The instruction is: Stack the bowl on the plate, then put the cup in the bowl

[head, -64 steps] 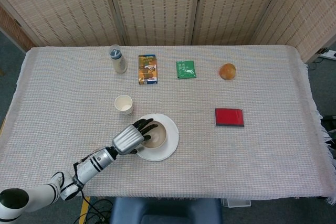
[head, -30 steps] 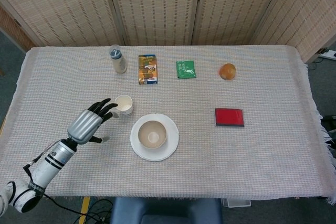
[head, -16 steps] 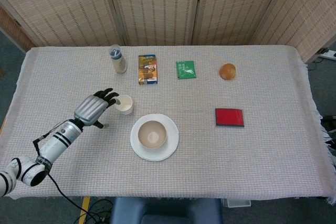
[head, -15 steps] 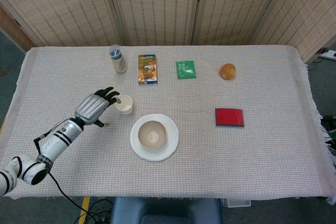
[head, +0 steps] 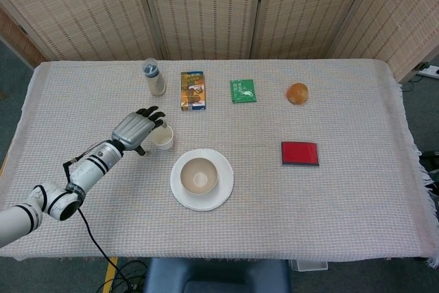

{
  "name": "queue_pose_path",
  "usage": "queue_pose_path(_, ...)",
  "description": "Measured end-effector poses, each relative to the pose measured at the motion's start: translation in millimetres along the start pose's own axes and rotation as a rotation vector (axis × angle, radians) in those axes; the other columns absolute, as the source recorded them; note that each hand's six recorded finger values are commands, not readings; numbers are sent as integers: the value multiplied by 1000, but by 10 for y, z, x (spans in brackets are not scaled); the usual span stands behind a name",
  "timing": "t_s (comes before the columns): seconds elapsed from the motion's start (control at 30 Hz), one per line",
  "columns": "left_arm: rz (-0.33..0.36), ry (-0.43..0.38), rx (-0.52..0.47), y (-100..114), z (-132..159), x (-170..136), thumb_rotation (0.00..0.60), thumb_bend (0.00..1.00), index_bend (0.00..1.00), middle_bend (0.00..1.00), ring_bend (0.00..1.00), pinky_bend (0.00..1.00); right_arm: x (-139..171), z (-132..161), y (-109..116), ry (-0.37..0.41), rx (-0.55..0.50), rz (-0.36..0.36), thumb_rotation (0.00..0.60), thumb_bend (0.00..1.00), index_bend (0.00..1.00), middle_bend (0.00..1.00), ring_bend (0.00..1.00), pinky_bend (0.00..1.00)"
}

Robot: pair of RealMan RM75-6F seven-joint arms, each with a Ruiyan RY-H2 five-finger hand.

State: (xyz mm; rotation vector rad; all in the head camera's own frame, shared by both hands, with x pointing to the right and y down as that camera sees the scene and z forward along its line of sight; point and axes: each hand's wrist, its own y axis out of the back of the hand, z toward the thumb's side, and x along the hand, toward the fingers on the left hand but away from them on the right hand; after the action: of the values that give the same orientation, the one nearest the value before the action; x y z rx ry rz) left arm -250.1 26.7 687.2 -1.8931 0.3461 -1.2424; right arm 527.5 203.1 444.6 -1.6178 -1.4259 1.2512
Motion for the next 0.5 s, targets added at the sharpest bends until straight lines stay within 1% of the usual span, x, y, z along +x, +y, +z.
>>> queue_pose_path(0.33,-28,-7,38,52,14,239,600,114,301,162,0,199,-39,-50,12,-23,4,-11,600,207,0,45,0,0)
queue_pose_path(0.5,-63,-3,62,-6,-12,282,600,115,305,162,0,199,-43,-58,19,-24,-1,-11,600,206,0,44,0,0)
